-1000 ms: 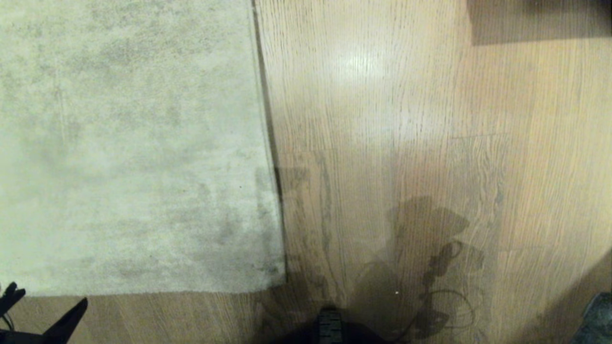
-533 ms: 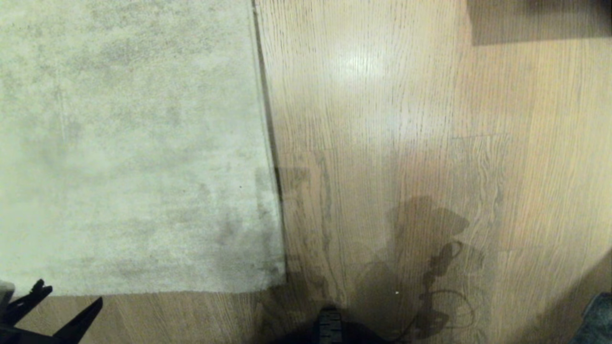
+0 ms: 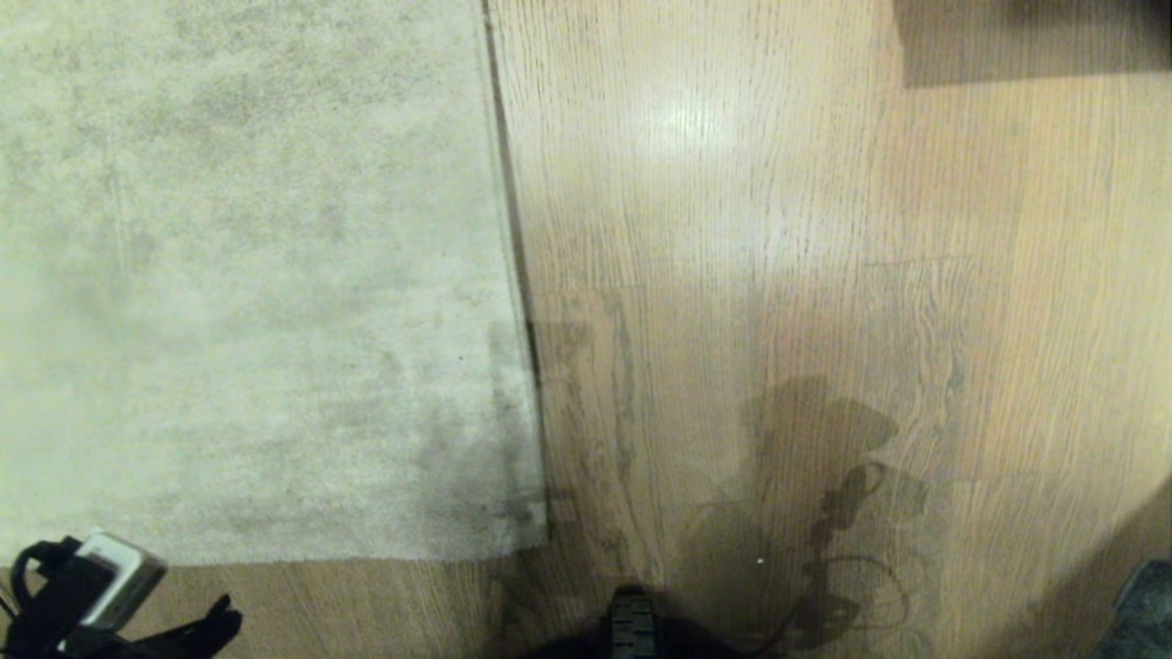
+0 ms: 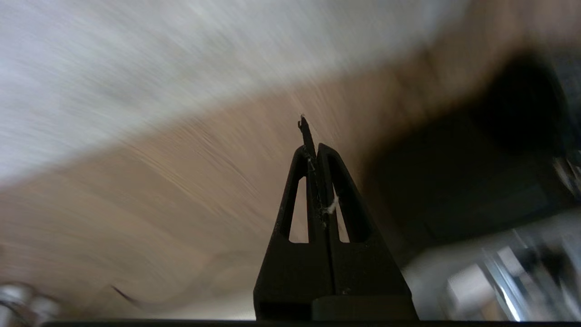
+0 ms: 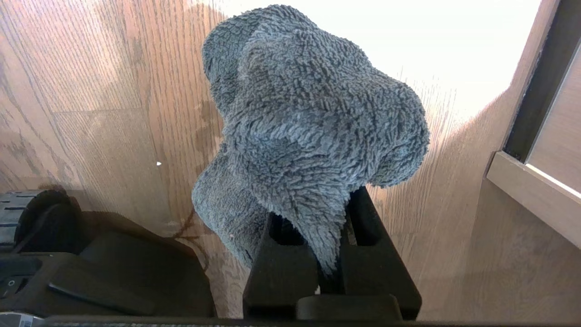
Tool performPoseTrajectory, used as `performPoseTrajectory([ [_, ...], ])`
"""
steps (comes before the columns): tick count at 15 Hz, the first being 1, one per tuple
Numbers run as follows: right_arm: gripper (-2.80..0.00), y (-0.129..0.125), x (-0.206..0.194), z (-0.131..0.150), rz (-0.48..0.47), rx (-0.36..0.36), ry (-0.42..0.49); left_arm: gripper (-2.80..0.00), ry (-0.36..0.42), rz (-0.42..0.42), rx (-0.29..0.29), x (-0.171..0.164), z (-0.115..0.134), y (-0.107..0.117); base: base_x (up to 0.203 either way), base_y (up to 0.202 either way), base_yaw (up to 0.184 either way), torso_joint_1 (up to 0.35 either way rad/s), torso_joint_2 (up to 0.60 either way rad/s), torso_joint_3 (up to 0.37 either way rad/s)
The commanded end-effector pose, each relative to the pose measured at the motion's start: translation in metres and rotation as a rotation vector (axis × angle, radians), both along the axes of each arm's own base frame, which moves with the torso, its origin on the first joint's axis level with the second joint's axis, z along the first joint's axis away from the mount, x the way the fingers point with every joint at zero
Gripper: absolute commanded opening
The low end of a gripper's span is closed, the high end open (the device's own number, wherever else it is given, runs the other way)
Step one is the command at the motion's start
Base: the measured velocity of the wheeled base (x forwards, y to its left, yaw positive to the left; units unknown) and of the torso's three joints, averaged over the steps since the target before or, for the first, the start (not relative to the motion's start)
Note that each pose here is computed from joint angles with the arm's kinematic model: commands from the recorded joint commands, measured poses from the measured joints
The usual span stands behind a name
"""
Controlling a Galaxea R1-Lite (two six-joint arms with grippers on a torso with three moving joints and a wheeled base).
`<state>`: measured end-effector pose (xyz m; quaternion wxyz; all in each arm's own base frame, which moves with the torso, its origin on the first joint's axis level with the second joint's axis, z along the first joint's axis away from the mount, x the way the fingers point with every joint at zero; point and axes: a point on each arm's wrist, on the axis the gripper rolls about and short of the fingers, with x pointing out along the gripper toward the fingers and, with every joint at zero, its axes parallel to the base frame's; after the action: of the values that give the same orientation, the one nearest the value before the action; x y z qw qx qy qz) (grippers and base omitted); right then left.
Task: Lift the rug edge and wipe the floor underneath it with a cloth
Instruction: Lay down the carpet
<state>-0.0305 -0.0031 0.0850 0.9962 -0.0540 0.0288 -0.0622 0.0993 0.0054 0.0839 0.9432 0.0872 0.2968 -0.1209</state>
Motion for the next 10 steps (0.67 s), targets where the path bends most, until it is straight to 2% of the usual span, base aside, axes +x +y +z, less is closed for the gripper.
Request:
performPoseTrajectory([
  [1,-2.80,0.000,0.000,0.000,0.000,-0.001,0.002,-2.80,0.230,-0.126,-0.012,0.016,-0.025,-0.012,0.000,0.000,0.000,0.000,0.00,0.000],
  [4,-2.80,0.000,0.000,0.000,0.000,-0.001,0.001,-2.80,0.395,-0.255,0.003,0.029,-0.048,-0.030,0.000,0.000,0.000,0.000,0.00,0.000],
  [6,-2.80,0.000,0.000,0.000,0.000,-0.001,0.001,-2.80,0.461,-0.318,0.017,0.040,-0.062,-0.041,0.000,0.000,0.000,0.000,0.00,0.000],
  [8,-2.80,0.000,0.000,0.000,0.000,-0.001,0.003,-2.80,0.456,-0.355,0.022,0.057,-0.072,-0.052,0.000,0.000,0.000,0.000,0.00,0.000],
  [10,-2.80,0.000,0.000,0.000,0.000,-0.001,0.001,-2.80,0.377,-0.368,0.006,0.085,-0.077,-0.065,0.000,0.000,0.000,0.000,0.00,0.000],
])
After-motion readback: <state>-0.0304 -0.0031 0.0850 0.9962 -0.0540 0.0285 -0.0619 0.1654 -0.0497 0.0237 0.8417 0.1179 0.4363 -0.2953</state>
